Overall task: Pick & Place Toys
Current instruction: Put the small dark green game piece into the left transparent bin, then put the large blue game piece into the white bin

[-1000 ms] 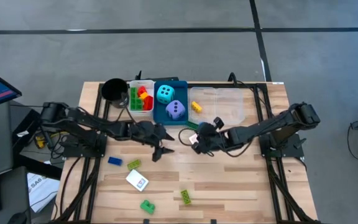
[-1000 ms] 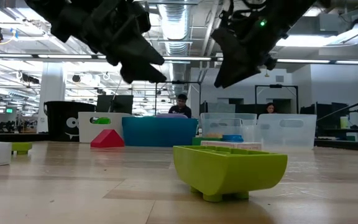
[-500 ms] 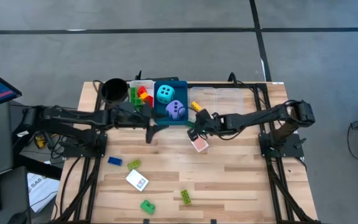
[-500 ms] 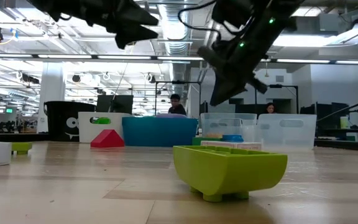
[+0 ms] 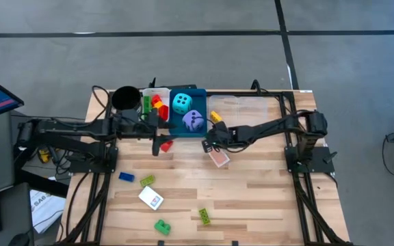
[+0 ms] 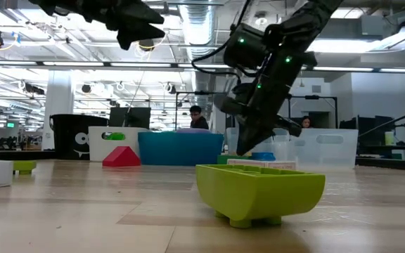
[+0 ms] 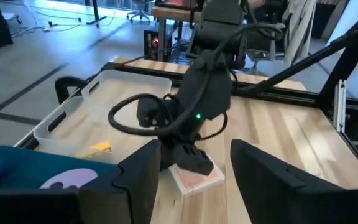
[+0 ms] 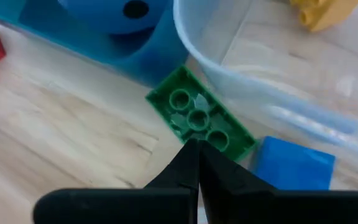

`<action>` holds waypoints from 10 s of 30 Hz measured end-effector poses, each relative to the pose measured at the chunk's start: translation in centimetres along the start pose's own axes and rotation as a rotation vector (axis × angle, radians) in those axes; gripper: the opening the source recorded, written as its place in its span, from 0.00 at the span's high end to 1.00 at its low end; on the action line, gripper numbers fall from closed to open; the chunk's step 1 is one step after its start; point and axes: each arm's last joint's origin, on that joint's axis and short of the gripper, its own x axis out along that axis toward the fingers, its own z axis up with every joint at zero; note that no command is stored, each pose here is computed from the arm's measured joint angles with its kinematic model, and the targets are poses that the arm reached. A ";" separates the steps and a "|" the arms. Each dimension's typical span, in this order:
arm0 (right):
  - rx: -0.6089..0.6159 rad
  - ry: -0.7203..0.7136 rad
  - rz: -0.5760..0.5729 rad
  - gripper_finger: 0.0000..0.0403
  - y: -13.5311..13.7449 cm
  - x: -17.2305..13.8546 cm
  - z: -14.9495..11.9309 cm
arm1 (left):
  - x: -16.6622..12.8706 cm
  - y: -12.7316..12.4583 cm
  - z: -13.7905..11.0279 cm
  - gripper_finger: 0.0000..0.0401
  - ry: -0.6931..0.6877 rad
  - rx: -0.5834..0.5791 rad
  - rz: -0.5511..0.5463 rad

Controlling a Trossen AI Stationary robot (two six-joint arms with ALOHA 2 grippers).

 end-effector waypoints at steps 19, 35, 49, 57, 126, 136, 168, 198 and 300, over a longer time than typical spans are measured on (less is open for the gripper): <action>-0.113 0.050 -0.084 1.00 3.0 0.1 1.1 | 0.0 0.0 -1.0 0.57 0.098 0.000 0.006; -0.088 -0.007 -0.199 1.00 2.3 0.0 1.0 | 0.0 0.0 -1.0 0.58 0.099 -0.003 0.006; -0.100 0.058 -0.211 1.00 2.0 -0.1 0.7 | 0.0 0.0 -1.0 0.58 0.099 -0.011 0.006; -0.104 0.071 -0.207 1.00 2.0 -0.2 0.5 | 0.0 -0.5 -1.0 0.58 0.100 -0.005 -0.017; -0.209 -0.031 -0.191 1.00 3.0 -0.6 -0.1 | 0.0 -1.1 -0.6 0.58 0.052 -0.023 -0.045; -0.208 -0.020 -0.185 1.00 3.0 -0.6 -0.1 | 0.0 -1.1 -0.6 0.58 0.052 -0.023 -0.045; -0.177 0.069 -0.145 1.00 2.7 -0.2 0.4 | 0.0 -1.1 -0.6 0.58 0.052 -0.024 -0.044; -0.181 0.161 -0.077 1.00 3.2 -0.4 -0.4 | 0.0 -1.1 -0.6 0.58 0.052 -0.024 -0.044; 0.017 -0.296 -0.149 0.45 4.1 -0.9 -11.9 | 0.2 -0.9 -2.2 0.58 0.088 -0.005 -0.041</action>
